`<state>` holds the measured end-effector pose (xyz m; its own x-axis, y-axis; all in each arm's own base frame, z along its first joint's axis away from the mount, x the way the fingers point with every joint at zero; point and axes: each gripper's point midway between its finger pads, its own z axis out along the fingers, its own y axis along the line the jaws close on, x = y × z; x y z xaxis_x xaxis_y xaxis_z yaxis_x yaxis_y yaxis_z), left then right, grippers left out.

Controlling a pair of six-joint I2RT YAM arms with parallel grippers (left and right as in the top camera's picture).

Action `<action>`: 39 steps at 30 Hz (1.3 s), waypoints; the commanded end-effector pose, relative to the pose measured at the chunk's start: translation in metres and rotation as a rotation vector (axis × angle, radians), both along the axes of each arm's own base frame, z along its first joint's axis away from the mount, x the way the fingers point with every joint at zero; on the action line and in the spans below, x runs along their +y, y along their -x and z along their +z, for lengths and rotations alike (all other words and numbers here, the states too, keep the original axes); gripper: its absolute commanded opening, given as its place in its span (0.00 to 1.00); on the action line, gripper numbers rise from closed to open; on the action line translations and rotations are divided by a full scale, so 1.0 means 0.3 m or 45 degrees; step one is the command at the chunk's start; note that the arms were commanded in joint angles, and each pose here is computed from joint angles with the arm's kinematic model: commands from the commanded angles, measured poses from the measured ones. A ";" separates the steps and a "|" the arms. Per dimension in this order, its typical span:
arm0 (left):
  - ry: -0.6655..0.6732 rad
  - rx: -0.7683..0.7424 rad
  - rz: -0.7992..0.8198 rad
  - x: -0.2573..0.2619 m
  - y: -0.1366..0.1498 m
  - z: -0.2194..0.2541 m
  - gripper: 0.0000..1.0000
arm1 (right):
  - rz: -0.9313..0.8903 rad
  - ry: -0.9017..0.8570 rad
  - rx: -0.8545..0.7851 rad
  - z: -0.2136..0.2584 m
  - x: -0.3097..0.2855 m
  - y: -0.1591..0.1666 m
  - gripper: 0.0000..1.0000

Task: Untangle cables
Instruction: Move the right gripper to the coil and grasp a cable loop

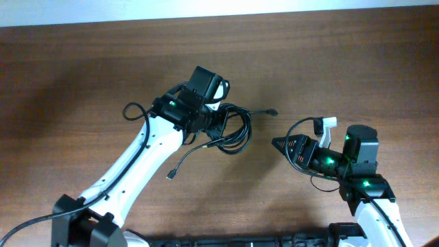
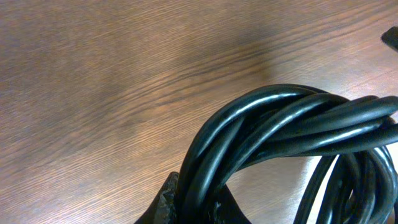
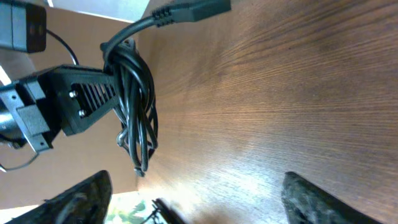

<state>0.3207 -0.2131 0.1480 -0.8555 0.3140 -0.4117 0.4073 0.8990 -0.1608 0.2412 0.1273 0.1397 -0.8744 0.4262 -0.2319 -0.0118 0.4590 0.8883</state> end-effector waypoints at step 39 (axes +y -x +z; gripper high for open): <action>0.125 -0.083 0.185 -0.111 -0.044 0.054 0.00 | 0.188 -0.052 -0.238 0.123 0.121 -0.001 0.49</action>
